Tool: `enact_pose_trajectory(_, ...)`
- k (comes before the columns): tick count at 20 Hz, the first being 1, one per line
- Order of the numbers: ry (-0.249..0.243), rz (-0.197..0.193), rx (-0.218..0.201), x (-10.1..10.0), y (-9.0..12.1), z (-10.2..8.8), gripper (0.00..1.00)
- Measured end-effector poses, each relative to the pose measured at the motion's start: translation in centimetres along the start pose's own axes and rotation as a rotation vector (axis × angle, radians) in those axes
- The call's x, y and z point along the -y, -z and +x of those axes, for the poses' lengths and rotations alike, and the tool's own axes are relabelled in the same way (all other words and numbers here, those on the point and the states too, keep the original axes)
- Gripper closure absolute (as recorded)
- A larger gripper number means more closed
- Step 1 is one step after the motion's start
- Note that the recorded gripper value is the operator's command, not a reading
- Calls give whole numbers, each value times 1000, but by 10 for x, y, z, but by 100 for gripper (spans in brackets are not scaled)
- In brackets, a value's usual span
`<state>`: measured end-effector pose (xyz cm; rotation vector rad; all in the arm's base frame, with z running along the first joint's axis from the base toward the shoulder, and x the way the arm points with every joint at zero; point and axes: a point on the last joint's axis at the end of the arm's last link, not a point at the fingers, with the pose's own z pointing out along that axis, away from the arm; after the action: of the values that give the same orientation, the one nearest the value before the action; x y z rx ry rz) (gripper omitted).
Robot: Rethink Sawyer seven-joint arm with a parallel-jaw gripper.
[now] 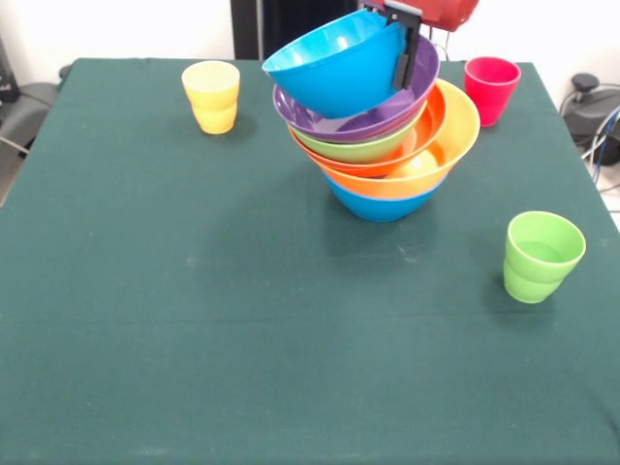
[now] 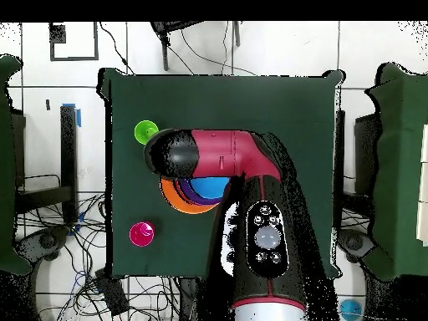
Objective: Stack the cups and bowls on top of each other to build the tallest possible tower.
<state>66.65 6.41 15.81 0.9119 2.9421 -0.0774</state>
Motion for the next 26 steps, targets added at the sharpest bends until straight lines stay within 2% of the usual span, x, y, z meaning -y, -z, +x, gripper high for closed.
enact_pose_trajectory(12, 12, 13, -26, 1, -6, 17, 100)
enact_pose_trajectory(26, 35, 12, -26, -10, -5, 27, 100)
